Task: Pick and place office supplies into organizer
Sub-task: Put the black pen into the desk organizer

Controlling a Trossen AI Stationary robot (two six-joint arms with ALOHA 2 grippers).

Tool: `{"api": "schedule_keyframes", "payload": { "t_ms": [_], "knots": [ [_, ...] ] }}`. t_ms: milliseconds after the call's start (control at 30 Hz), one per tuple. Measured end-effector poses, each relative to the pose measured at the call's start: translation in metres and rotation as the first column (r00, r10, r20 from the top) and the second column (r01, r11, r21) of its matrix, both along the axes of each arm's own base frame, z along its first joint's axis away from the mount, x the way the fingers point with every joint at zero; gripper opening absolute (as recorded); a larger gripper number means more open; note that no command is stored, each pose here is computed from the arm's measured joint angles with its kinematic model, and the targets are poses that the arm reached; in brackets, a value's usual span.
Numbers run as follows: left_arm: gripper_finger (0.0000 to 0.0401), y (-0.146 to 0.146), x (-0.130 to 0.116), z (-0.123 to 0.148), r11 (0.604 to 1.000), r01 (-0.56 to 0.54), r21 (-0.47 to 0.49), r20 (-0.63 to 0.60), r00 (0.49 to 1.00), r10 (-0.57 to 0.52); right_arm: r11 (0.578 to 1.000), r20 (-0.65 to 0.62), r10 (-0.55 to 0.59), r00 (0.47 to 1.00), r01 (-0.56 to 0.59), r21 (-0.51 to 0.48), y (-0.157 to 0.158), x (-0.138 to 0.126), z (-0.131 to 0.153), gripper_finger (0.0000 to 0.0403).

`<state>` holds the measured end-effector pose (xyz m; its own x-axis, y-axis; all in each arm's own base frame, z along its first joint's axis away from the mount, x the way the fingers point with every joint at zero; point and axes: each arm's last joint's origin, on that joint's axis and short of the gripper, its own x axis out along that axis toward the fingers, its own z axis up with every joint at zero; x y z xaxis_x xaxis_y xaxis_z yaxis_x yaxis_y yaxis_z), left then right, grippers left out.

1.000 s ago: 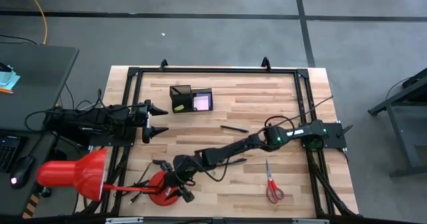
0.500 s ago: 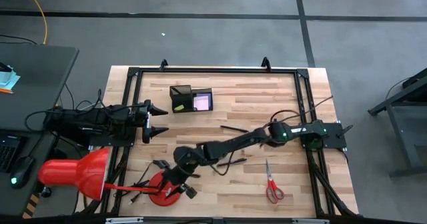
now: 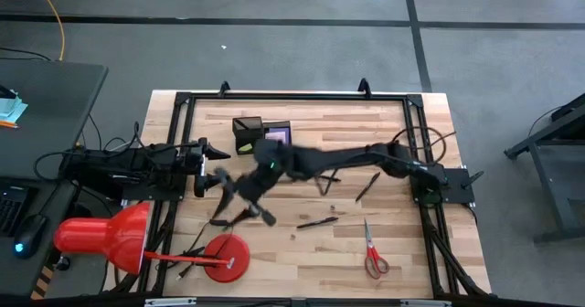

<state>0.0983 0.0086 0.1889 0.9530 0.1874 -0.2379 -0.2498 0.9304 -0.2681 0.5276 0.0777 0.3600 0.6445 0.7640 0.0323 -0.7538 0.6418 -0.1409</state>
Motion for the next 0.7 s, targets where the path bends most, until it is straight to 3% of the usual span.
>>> {"api": "schedule_keyframes", "payload": {
  "t_ms": [100, 233, 300, 367, 467, 567, 700],
  "knots": [
    [0.0382, 0.000, 0.000, 0.000, 1.000, 0.001, 0.000, -0.003, 1.000, -0.001, 0.999, 0.003, -0.037, 0.999, 0.037, 0.017, -0.020, 0.000, 0.007, 0.0154],
    [0.0382, 0.000, 0.000, -0.001, 1.000, 0.002, 0.003, -0.007, 1.000, -0.002, 0.997, -0.036, -0.073, 0.997, 0.074, 0.032, -0.031, 0.003, -0.027, 0.0154],
    [0.0381, 0.000, 0.000, -0.001, 1.000, 0.003, 0.002, -0.014, 1.000, -0.003, 0.994, 0.027, -0.066, 0.997, 0.063, 0.090, -0.037, -0.005, -0.044, 0.0153],
    [0.0381, 0.000, -0.001, -0.002, 1.000, 0.001, -0.004, -0.023, 1.000, -0.001, 0.988, 0.135, -0.070, 0.988, 0.050, 0.144, -0.052, -0.034, -0.048, 0.0152],
    [0.0383, 0.000, -0.001, -0.002, 1.000, -0.010, -0.002, -0.019, 1.000, 0.010, 0.961, 0.250, -0.215, 0.944, 0.159, 0.226, -0.063, -0.083, -0.052, 0.0152],
    [0.0382, 0.001, 0.000, 0.002, 0.999, -0.041, 0.017, 0.014, 0.999, 0.041, 0.925, 0.163, -0.361, 0.918, 0.330, 0.189, -0.060, -0.114, -0.077, 0.0151],
    [0.0379, 0.001, 0.000, 0.002, 0.999, -0.045, 0.031, 0.020, 0.999, 0.044, 0.891, 0.083, -0.450, 0.889, 0.441, 0.112, -0.065, -0.149, -0.091, 0.0151]
  ]
}}
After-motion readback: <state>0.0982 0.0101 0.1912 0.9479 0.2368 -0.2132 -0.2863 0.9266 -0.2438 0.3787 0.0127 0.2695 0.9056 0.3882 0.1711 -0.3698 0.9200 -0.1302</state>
